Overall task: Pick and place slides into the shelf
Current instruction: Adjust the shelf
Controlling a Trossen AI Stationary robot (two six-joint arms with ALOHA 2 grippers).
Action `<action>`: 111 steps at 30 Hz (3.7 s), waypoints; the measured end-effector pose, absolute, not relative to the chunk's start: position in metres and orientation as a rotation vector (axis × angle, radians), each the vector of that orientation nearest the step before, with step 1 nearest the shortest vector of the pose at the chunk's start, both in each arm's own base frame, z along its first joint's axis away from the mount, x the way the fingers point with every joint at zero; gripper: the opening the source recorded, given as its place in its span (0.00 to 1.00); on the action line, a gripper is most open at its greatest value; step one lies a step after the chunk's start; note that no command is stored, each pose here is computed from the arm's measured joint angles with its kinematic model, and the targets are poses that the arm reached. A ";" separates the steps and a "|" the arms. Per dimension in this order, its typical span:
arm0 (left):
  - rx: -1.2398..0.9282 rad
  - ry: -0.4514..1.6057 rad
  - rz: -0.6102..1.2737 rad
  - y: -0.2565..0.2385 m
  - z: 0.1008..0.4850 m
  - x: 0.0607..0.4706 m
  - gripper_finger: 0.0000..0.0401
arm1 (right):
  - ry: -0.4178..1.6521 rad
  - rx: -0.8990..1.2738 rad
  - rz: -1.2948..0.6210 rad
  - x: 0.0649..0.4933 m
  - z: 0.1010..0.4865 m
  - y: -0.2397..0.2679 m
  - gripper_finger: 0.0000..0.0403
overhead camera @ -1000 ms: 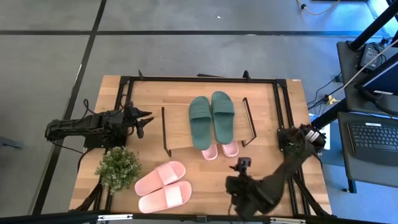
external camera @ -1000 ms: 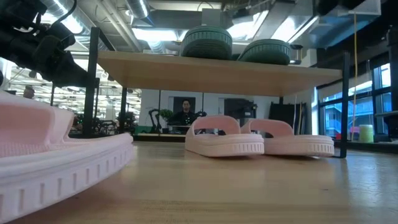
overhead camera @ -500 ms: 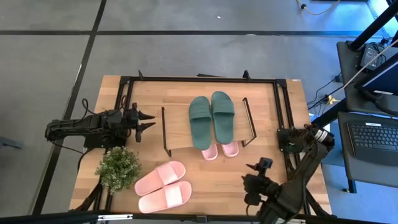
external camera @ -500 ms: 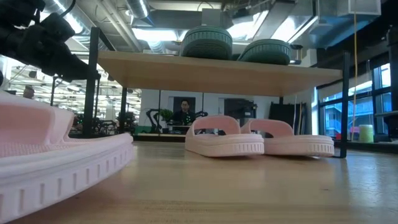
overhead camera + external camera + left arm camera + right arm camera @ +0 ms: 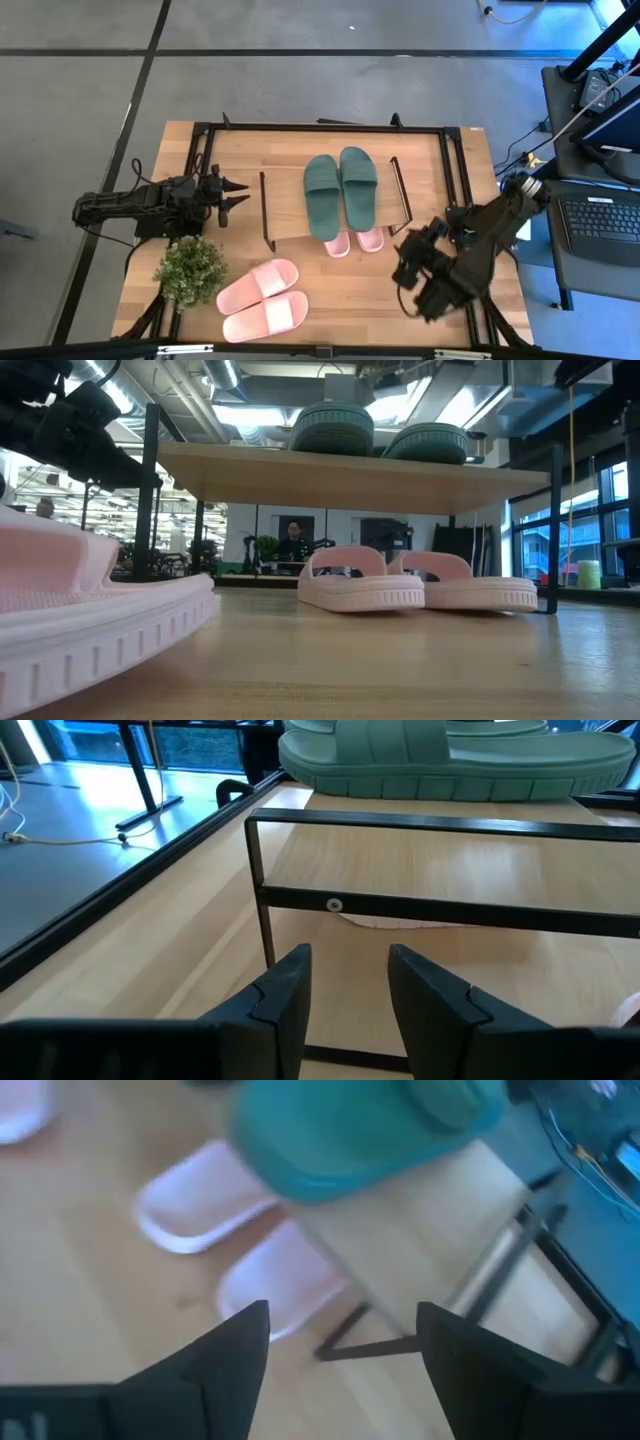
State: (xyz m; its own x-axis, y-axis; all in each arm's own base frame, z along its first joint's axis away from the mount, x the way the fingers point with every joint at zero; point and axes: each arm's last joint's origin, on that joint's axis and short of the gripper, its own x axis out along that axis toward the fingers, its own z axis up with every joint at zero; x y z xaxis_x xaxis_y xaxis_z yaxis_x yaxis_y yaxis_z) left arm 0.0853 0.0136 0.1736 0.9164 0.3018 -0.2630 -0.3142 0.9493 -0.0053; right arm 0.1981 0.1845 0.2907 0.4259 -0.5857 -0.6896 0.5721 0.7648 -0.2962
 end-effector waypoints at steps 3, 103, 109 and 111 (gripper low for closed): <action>-0.049 0.271 0.317 0.014 0.173 0.085 0.32 | 0.833 0.025 -0.740 0.193 0.307 0.158 0.63; -0.017 0.334 0.494 0.018 0.168 0.081 0.32 | 0.962 0.437 -0.793 0.222 0.263 0.035 0.63; -0.008 0.335 0.538 0.019 0.167 0.080 0.32 | 0.944 0.467 -0.760 0.226 0.263 0.036 0.63; -0.009 0.335 0.537 0.019 0.167 0.080 0.32 | 0.944 0.470 -0.758 0.226 0.263 0.037 0.63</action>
